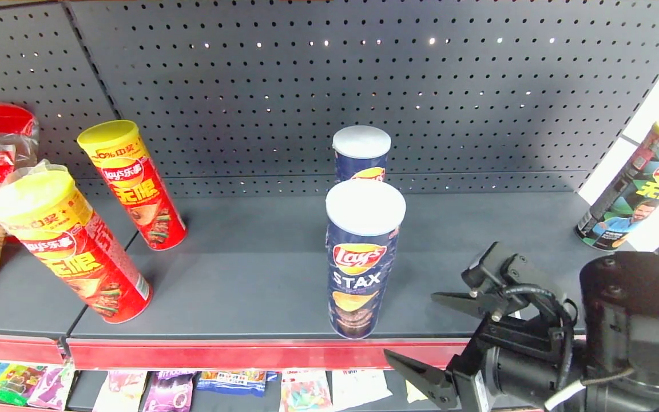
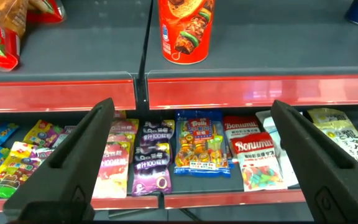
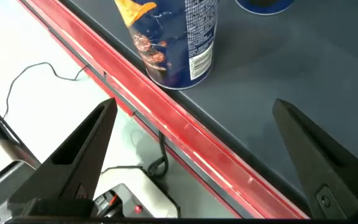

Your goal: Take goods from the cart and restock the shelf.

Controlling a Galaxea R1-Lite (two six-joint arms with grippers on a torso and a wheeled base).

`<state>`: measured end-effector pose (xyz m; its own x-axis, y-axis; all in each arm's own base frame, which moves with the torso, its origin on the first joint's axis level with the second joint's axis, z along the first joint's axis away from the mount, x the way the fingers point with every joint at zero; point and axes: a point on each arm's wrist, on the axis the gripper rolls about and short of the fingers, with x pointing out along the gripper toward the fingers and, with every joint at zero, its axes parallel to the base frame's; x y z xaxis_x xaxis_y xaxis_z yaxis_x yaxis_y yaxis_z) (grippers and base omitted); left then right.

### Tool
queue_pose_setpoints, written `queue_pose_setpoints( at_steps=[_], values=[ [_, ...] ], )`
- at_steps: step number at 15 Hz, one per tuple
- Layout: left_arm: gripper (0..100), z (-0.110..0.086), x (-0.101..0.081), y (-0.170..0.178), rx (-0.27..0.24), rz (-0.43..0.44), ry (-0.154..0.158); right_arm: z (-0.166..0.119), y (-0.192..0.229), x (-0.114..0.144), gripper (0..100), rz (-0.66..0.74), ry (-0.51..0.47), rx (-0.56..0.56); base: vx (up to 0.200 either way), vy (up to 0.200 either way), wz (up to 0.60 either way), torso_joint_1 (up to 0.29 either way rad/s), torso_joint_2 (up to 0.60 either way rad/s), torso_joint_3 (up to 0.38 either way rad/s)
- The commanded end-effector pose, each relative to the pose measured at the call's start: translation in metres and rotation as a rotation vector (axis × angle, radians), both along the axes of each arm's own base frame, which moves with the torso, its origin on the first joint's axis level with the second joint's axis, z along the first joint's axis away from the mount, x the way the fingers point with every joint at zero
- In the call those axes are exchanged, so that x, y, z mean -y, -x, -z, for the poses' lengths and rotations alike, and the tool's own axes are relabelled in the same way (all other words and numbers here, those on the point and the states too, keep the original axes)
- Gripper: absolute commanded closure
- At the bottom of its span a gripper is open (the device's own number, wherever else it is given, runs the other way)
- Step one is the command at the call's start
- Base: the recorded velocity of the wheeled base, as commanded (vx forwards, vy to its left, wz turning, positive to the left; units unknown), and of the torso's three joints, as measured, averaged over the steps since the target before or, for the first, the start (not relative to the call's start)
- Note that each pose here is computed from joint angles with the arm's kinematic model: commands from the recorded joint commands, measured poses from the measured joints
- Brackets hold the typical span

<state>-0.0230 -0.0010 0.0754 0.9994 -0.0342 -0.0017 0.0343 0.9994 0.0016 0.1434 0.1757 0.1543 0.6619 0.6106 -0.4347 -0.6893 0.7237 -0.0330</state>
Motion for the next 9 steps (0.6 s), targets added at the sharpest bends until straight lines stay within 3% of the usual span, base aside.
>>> queue_pose_setpoints(
  at_steps=[1, 9],
  values=[
    [0, 0.0, 0.0, 0.0, -0.001, -0.001, 0.0, 0.006, -0.005, -0.006, 0, 0.002, 0.017, -0.015, 0.0, 0.0, 0.0, 0.0, 0.0, 0.0],
    [0, 0.0, 0.0, 0.0, -0.001, -0.001, 0.0, 0.012, -0.025, -0.022, 0, 0.027, 0.024, -0.016, 0.0, 0.0, 0.0, 0.0, 0.0, 0.0]
  ],
)
